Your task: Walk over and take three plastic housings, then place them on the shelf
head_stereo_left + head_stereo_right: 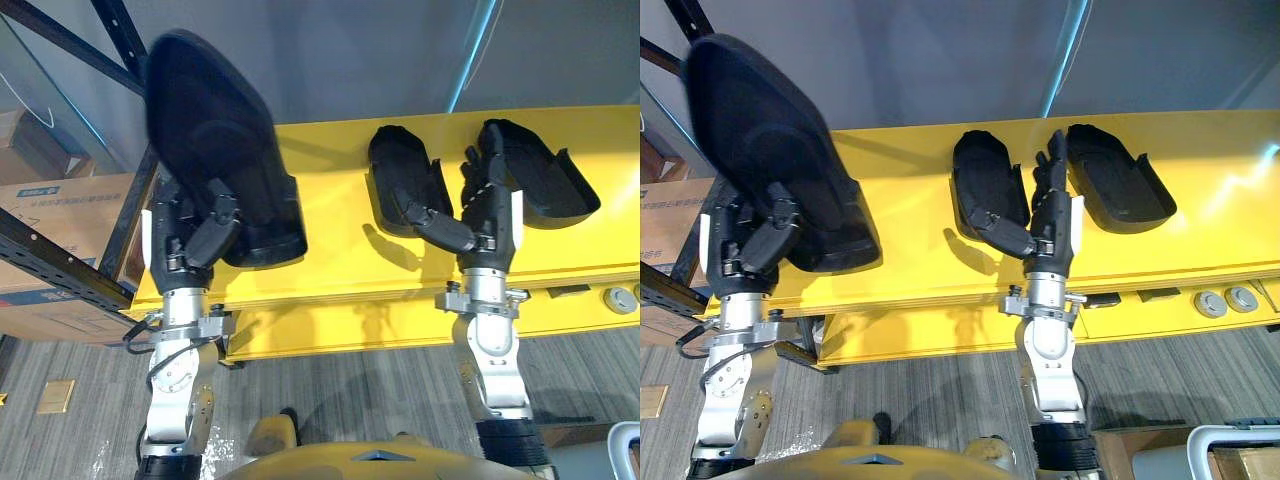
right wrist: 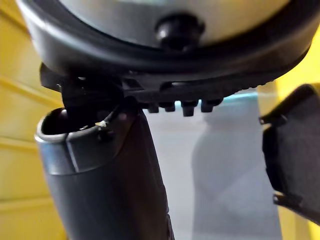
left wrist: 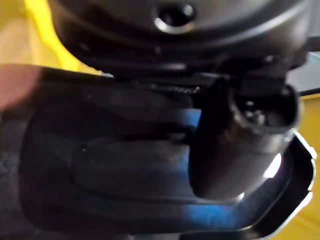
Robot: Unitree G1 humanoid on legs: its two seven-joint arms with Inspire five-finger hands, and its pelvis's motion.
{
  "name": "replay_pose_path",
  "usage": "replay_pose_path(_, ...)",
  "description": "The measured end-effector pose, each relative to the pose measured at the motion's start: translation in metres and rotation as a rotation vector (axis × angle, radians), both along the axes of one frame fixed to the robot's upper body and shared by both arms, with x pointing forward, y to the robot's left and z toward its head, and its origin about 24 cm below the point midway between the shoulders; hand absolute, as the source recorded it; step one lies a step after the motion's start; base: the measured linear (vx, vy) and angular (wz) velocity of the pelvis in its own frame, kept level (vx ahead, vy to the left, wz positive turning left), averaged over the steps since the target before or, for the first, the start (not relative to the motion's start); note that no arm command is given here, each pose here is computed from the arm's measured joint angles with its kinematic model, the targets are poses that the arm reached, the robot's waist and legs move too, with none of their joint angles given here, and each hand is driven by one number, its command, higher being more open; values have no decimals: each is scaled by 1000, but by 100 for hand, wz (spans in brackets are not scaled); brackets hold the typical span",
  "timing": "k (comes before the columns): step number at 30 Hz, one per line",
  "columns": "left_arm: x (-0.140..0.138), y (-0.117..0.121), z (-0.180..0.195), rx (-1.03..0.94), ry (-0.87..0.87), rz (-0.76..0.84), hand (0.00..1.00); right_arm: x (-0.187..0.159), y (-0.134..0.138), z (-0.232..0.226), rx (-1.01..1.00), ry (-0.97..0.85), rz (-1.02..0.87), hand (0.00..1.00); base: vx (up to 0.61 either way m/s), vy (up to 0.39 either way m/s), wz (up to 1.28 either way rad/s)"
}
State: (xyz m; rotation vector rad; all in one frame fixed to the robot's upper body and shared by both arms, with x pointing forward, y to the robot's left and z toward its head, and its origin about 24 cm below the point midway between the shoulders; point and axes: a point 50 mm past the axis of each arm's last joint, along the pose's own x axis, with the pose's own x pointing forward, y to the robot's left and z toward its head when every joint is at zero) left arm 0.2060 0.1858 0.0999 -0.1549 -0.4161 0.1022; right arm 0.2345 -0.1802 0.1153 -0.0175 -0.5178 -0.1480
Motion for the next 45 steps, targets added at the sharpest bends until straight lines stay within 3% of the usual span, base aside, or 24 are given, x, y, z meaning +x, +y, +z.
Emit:
replay_pose_path(5, -1, 2, 8, 122, -15, 36, 0, -13, -13, 13, -28, -64, -38, 100, -69, -54, -10)
replay_pose_path(11, 18, 31, 13, 299, 51, 158, 0, -13, -21, 17, -27, -72, 83, 100, -25, -8, -11)
replay_pose_path(17, 42, 50, 5, 260, 135, 250, 0, -12, 1, 14, -28, -56, 342, 100, -8, 0, -3)
replay_pose_path(25, 83, 56, -21, -3, 300, 163, 0, -4, 64, -2, -55, 49, 699, 100, -22, 1, 0)
replay_pose_path(34, 105, 58, -50, -77, 533, 69, 0, 4, 73, 3, -138, 76, 786, 100, -46, -3, -2)
replay_pose_path(42, 137, 57, -13, 56, 487, 73, 0, 8, 87, 11, -172, 71, 822, 100, -58, -44, 5)
replay_pose_path(43, 141, 58, -5, 75, 469, 88, 100, 7, 88, 15, -174, 59, 825, 100, -66, -44, 2)
replay_pose_path(45, 148, 62, 10, 117, 442, 132, 100, 6, 91, 20, -176, 35, 834, 100, -46, -34, -4)
